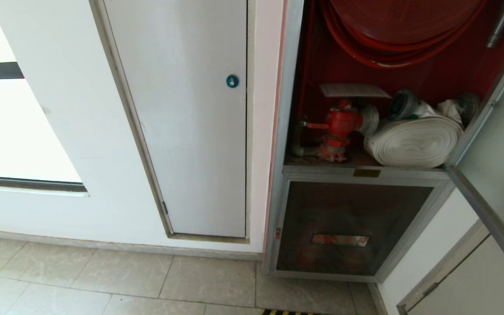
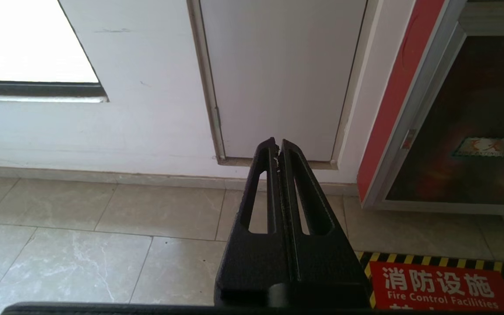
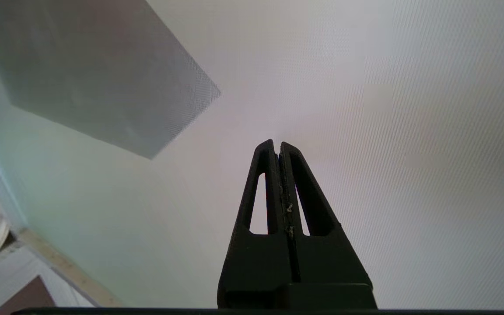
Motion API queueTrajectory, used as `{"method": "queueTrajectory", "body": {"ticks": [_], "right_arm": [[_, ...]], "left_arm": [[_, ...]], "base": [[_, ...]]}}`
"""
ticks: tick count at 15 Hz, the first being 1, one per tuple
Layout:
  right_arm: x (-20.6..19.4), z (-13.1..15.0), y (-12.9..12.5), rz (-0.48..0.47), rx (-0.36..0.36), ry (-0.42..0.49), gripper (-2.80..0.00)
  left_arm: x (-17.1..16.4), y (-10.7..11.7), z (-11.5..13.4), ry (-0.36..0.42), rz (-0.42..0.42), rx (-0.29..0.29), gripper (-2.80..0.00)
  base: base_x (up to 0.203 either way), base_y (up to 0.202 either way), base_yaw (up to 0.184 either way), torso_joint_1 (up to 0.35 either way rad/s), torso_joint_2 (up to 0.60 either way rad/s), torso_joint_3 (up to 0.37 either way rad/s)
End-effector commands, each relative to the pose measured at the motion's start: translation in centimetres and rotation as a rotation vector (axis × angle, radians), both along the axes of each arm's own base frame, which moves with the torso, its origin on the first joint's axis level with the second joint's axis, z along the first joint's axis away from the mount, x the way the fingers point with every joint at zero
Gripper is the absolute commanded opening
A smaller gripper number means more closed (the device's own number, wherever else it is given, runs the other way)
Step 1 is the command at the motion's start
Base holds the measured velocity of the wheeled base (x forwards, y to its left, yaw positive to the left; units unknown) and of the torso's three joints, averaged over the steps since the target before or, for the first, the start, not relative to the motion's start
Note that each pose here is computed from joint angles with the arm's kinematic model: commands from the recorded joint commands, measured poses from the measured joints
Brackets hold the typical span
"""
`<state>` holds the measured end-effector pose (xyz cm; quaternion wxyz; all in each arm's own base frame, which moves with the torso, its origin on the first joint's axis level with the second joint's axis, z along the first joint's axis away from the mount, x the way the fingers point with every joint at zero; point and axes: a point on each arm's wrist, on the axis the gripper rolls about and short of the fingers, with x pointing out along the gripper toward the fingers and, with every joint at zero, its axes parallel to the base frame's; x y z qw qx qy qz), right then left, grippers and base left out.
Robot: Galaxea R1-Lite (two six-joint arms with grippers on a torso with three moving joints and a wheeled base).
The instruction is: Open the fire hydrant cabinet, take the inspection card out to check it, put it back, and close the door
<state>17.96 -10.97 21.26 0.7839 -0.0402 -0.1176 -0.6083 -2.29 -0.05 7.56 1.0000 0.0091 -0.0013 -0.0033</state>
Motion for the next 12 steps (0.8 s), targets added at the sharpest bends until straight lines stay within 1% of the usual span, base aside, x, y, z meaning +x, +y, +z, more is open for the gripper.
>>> {"method": "queueTrajectory", "body": {"ticks": [1,4,7,9,12], "right_arm": [[-0.1,-0.2,-0.1,-0.007,0.003,0.001,-2.80],[0.0,-0.2,-0.1,0.001,0.002,0.002,-2.80],[0.1,-0.6,0.3,0.066,0.010,-0.014,-2.80],[0.2,-1.5,1.3,0.148,0.031,-0.001,-2.80],[0.1,-3.2,2.8,0.315,0.076,0.011,-2.80]], "left_arm": [[0.0,0.0,0.0,0.002,0.000,0.000,-2.80],[0.0,0.0,0.0,0.002,0.001,0.002,-2.80],[0.0,0.0,0.0,0.002,0.001,0.000,-2.80],[0.0,0.0,0.0,0.002,0.000,0.000,-2.80],[0.0,0.0,0.0,0.002,0.001,0.000,-2.80]], "base": [[0.000,0.000,0.000,0.000,0.00,0.000],[0.000,0.000,0.000,0.000,0.00,0.000],[0.000,0.000,0.000,0.000,0.00,0.000],[0.000,0.000,0.000,0.000,0.00,0.000],[0.000,0.000,0.000,0.000,0.00,0.000]]}}
